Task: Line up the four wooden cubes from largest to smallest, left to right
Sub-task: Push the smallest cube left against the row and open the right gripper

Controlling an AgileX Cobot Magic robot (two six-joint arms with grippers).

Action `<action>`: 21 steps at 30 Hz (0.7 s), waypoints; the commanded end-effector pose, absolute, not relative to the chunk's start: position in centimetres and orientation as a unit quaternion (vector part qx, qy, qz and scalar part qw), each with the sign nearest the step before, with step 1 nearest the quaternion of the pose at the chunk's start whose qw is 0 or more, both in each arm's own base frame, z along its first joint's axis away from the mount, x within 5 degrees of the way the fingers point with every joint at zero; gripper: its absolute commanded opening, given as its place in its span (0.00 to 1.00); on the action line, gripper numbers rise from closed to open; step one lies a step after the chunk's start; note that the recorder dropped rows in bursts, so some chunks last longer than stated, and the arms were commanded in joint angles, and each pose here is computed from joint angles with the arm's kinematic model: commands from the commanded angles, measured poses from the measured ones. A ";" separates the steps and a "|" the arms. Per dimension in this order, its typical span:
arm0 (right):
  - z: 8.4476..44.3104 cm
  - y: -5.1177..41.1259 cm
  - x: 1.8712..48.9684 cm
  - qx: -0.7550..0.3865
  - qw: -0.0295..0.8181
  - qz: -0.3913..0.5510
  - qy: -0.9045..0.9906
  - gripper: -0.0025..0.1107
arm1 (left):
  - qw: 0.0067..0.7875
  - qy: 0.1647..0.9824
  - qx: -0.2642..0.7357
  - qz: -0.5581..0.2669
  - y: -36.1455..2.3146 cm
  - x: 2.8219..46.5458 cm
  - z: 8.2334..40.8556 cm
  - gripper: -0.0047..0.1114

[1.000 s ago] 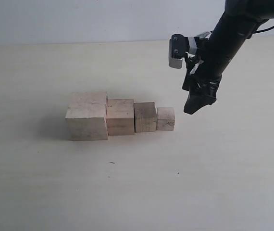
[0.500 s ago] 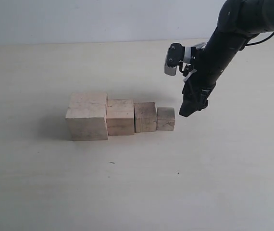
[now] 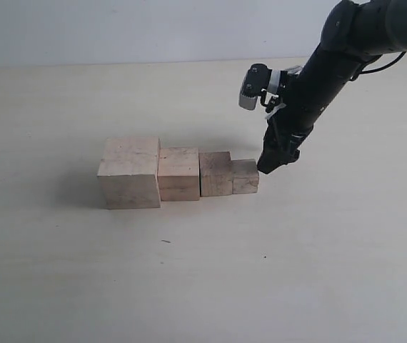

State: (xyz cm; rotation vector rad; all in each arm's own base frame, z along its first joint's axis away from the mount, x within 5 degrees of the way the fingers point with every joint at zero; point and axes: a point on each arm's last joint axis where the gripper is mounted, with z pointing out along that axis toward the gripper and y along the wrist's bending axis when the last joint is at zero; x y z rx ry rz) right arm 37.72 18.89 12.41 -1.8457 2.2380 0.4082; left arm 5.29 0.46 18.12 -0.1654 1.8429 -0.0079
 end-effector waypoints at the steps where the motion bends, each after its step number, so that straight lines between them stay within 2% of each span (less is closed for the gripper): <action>1: 12.6 19.0 37.8 -0.626 0.113 0.142 0.759 0.64 | 0.606 0.792 -0.073 -0.004 0.5 5.3 18.1 0.04; 21: 12.6 19.2 37.7 -0.620 0.112 0.152 0.761 0.64 | 0.606 0.792 -0.073 -0.004 0.5 5.3 18.1 0.04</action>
